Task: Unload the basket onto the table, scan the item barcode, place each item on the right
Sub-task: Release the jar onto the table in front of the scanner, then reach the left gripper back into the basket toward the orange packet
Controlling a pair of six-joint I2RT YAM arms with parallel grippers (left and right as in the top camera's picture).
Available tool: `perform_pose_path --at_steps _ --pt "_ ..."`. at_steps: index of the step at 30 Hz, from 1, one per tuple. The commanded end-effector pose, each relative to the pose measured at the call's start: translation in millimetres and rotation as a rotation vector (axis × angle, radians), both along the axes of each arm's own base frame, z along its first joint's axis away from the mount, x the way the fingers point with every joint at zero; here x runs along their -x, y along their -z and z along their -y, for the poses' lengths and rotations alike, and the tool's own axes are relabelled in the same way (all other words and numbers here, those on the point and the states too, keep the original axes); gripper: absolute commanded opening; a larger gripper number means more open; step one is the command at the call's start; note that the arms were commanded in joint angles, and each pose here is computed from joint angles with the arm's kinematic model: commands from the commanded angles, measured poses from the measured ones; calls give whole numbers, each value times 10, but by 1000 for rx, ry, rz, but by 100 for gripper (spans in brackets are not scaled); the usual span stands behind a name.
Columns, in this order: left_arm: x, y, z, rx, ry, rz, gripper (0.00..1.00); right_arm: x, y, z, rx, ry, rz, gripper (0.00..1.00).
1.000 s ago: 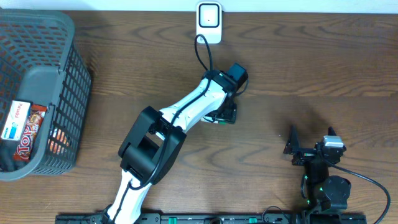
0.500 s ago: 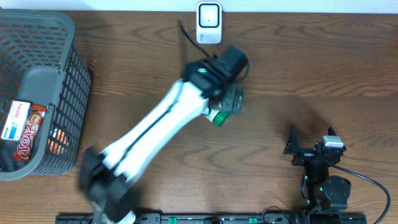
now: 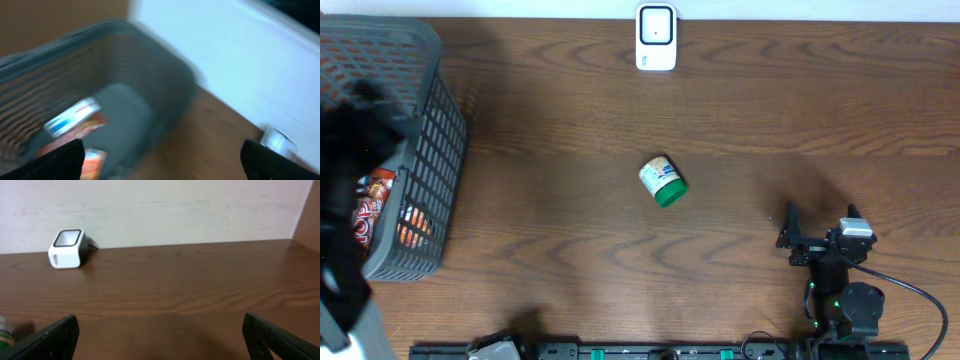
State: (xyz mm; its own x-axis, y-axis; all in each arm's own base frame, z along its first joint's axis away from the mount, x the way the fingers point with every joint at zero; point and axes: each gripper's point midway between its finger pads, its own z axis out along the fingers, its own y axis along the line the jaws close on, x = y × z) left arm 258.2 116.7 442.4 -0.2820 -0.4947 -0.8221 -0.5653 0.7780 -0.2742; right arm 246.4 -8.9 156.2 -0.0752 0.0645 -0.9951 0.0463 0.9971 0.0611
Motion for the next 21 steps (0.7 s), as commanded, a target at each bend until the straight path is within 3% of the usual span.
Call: perform_pose_path --at_steps 1,6,9,12,15,21 --pt "-19 406 -525 204 -165 -62 99 3 -1 -13 12 -6 1 99" --pt "28 1164 -1041 457 -424 -210 99 3 -1 -13 12 -6 1 99" --pt "-13 1628 -1115 569 -487 -331 99 3 -1 -13 12 -6 1 99" --pt "-46 2022 -1184 603 -518 -444 99 3 -1 -13 12 -6 1 99" --pt "102 2383 -1278 614 -656 -549 99 3 -1 -13 12 -6 1 99" --pt "366 2837 -1233 685 -903 -604 98 3 -1 -13 12 -6 1 99"
